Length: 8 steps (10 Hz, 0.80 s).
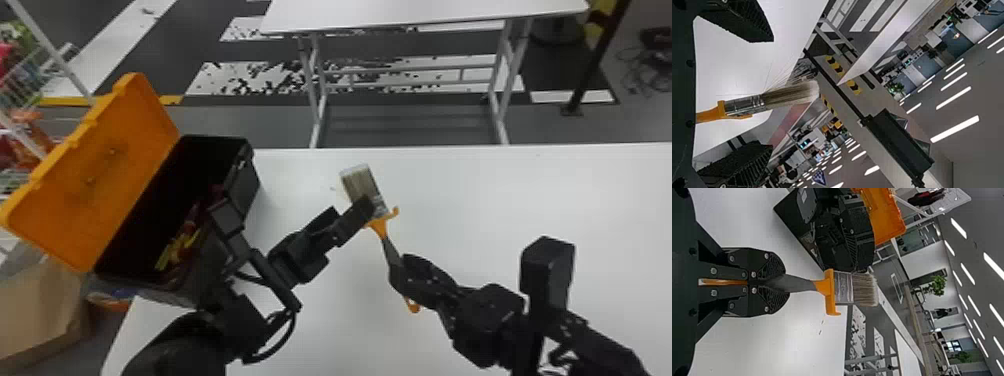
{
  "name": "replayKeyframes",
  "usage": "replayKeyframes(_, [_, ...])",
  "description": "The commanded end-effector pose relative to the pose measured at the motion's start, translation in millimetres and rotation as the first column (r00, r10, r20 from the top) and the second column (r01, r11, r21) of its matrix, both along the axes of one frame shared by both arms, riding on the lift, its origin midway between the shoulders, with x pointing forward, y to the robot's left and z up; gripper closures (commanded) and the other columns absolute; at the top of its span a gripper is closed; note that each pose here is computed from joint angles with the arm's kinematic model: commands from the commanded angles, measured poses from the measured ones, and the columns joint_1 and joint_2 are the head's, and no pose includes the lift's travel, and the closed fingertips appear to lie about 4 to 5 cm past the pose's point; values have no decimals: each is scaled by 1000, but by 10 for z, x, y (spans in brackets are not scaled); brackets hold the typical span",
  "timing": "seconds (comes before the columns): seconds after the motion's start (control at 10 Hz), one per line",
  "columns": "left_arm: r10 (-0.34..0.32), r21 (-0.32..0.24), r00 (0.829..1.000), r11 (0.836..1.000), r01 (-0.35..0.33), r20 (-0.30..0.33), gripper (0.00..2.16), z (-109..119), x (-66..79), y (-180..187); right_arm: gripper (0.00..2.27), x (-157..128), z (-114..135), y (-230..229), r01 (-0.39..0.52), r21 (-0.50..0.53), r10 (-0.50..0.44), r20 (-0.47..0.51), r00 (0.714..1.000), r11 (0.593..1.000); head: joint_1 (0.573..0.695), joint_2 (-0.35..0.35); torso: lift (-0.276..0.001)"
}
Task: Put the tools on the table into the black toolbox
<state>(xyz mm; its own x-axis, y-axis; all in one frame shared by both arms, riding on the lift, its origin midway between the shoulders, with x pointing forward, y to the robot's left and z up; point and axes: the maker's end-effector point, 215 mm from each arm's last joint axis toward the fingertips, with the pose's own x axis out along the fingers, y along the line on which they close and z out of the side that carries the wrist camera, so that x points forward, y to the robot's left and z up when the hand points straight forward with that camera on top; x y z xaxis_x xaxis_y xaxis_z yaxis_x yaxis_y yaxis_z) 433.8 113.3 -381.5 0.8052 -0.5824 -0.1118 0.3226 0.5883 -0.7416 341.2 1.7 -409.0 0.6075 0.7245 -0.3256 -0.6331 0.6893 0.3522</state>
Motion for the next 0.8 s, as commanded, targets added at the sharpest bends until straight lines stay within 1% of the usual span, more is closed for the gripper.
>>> replayKeyframes(0.0, [-12, -12, 1000, 1000, 12, -5, 22, -15, -2, -86, 2246, -13, 14, 37, -6, 1, 6, -4, 1000, 1000, 695, 168, -75])
replayKeyframes(0.1, [-19, -17, 1000, 1000, 19, -11, 22, -40, -5, -134, 2246, -21, 15, 60, -12, 1, 12, -8, 1000, 1000, 695, 167, -75])
replayKeyframes(0.3, [-23, -20, 1000, 1000, 23, -5, 39, -17, 34, -168, 2246, -23, 13, 63, -13, -1, 13, -8, 1000, 1000, 695, 159, -75])
replayKeyframes(0.4, [-28, -22, 1000, 999, 28, -4, 161, -26, 58, -183, 2246, -7, 21, 56, -12, -2, 12, -5, 1000, 1000, 695, 155, -75])
replayKeyframes(0.5, [-47, -38, 999, 998, 47, 10, 508, 3, 60, -220, 2246, 2, 16, 50, -11, -3, 11, -9, 1000, 1000, 695, 152, -75])
replayKeyframes(0.6, [-64, -46, 998, 997, 64, 17, 1278, 12, 66, -270, 2246, 32, 36, 45, -11, -3, 11, -5, 1000, 1000, 695, 146, -75])
replayKeyframes(0.7, [-72, -47, 997, 996, 73, 24, 1811, 24, 88, -290, 2246, 57, 41, 41, -11, -2, 11, -7, 1000, 1000, 695, 142, -75])
